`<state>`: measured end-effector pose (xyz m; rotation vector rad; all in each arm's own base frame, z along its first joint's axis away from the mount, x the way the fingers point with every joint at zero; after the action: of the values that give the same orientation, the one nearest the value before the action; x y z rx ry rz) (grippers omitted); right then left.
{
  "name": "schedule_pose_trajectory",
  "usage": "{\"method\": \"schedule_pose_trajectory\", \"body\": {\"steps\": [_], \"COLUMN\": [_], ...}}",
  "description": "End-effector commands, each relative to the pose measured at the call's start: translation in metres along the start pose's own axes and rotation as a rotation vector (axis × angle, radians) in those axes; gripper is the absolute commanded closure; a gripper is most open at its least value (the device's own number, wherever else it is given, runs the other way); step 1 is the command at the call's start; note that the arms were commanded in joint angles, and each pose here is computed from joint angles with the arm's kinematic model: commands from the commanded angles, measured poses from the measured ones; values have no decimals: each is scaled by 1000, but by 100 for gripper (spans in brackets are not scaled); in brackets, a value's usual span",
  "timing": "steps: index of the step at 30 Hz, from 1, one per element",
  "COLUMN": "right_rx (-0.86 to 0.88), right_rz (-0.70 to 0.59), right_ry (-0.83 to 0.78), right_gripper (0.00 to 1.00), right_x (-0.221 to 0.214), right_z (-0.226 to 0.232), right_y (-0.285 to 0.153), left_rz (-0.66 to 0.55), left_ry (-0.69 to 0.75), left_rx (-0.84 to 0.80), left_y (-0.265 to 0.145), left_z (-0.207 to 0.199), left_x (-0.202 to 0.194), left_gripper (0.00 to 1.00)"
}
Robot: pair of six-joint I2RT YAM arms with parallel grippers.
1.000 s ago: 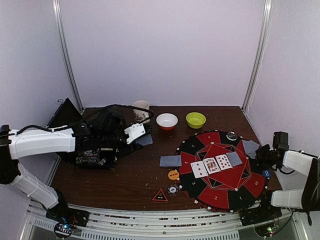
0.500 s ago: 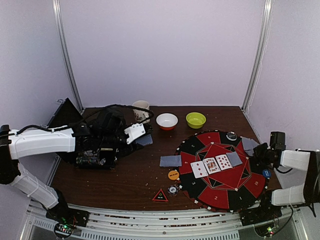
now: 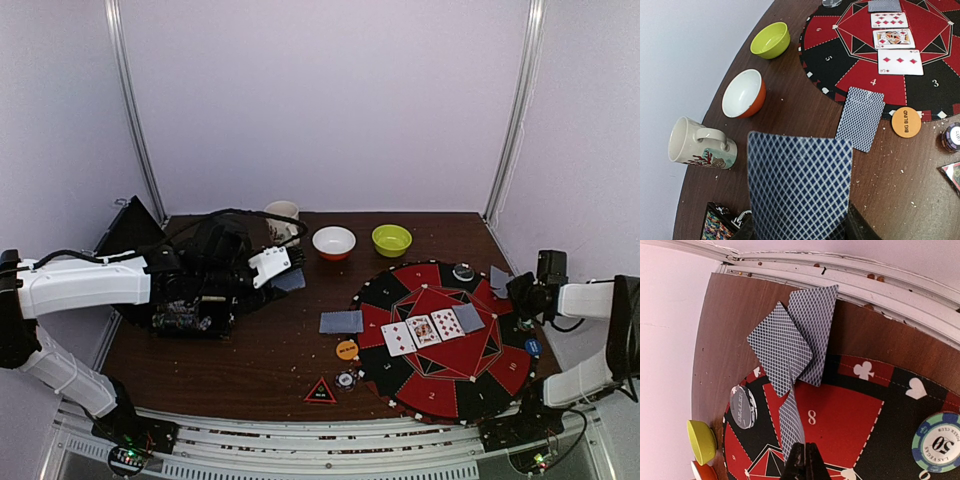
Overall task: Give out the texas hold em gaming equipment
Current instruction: Move the poker card to the poker table mat, then distribute the poker card in the community card area.
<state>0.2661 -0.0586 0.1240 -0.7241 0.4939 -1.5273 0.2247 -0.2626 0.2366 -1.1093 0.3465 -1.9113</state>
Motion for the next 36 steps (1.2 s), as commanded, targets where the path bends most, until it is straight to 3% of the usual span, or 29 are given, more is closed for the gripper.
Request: {"method": "schedule_pose_trajectory", "body": {"steps": [1, 14, 30, 36], "right_rx": [5, 95, 8, -55], "right_rz": [-17, 48, 267, 191], "right_ry": [-37, -109, -255, -203], "right_gripper": [100, 100, 100, 100], "right_x": [3, -11, -38, -35], "right_z": [9, 36, -24, -48], "right_y": [5, -28, -23, -22], "left_rz": [-29, -30, -35, -34], "left_ry": [7, 8, 8, 9], "left_rx": [24, 16, 20, 22], "left_y": [-1, 0, -2, -3], "left_z": [3, 2, 3, 3], "left_x": [5, 5, 6, 6], "left_gripper": [56, 56, 56, 56]}}
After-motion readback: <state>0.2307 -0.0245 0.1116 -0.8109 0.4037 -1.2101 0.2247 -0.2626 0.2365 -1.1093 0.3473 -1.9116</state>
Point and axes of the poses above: each gripper's point midway between its finger pads, its own y axis out along the fingers, its own z axis along the line the jaws close on, x = y × z, the point moved 9 cm from there along -y, back along the fingers, and after that the axes turned 14 degrees about y, right-handed, at the moved point
